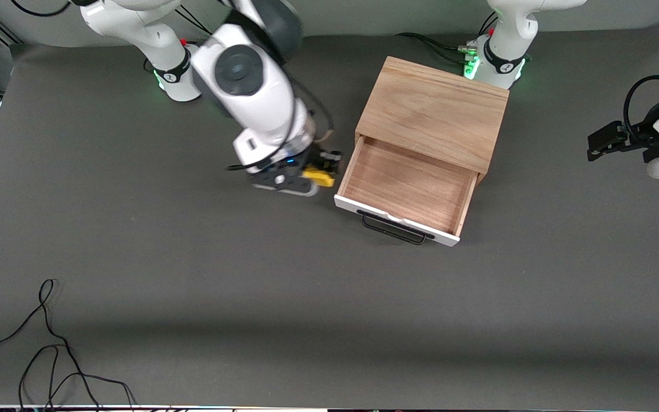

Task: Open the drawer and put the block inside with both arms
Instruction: 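Carry the yellow cube over the open drawer with the right gripper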

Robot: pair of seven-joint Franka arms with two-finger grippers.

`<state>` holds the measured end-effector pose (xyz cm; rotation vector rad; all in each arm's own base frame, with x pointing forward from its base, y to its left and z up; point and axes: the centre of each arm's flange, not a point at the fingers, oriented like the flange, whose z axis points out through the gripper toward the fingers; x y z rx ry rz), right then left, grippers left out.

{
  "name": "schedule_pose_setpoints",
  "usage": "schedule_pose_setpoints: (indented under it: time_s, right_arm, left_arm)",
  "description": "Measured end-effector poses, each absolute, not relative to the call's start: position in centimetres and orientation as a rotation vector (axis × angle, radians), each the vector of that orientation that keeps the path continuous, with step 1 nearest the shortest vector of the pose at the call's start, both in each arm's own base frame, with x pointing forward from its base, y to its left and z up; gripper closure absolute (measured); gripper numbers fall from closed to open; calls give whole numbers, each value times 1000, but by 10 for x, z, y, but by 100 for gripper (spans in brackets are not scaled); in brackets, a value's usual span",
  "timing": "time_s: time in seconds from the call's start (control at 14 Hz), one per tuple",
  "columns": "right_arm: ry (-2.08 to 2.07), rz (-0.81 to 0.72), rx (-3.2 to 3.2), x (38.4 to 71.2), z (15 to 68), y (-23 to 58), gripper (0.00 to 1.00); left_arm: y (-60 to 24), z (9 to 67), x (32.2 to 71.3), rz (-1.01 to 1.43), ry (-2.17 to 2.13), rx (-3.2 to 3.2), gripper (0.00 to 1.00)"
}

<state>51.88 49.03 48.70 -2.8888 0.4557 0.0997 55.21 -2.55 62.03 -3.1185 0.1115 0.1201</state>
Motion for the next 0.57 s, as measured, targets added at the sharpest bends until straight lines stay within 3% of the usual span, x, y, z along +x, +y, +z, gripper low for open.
schedule_pose_setpoints:
  time_s: [0.57]
  right_arm:
    - [520, -33, -2825, 491, 381, 608, 45]
  left_arm:
    - [-25, 619, 551, 138, 177, -3116, 0]
